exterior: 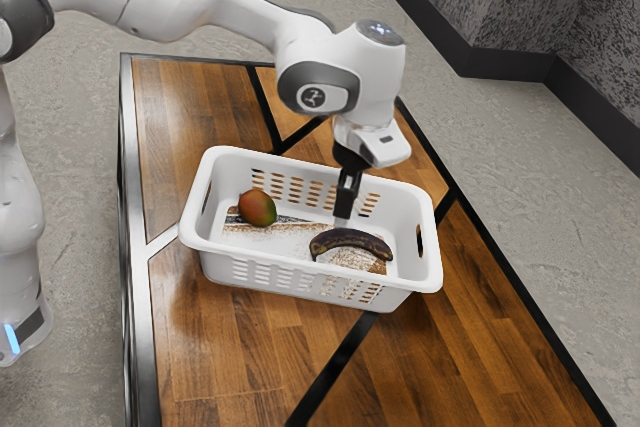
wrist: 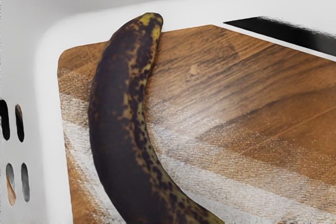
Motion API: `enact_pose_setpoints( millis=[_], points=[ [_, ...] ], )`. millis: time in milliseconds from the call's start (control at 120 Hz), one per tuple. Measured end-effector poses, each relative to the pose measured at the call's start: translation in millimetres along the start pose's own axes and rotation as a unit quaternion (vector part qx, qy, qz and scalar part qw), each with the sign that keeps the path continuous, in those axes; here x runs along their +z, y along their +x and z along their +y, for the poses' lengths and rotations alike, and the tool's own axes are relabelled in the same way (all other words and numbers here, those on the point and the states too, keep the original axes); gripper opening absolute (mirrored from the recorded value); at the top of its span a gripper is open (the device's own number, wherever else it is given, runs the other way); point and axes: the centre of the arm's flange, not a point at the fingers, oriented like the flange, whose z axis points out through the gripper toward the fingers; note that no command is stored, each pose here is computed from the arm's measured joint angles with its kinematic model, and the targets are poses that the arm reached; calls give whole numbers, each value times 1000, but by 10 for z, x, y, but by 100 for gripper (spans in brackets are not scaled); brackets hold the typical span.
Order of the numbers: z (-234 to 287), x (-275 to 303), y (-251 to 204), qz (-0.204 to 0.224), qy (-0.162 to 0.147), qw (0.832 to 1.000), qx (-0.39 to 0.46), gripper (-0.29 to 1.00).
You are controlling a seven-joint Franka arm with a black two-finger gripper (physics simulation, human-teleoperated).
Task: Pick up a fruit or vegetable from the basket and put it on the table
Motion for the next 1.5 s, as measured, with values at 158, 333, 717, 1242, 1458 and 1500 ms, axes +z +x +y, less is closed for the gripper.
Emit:
enact_pose_setpoints(
  millis=[158,333,717,1242,1458,1500],
  points=[
    [3,88,-15,2,0,1000,7,70],
    [17,190,-5,7,0,1000,14,70],
    [-11,360,-50,14,2,1000,20,69],
    [-130,580,2,24,-5,999,23,69],
    [-118,642,46,32,-7,999,28,69],
    [-117,654,52,33,-7,999,28,69]
  ],
)
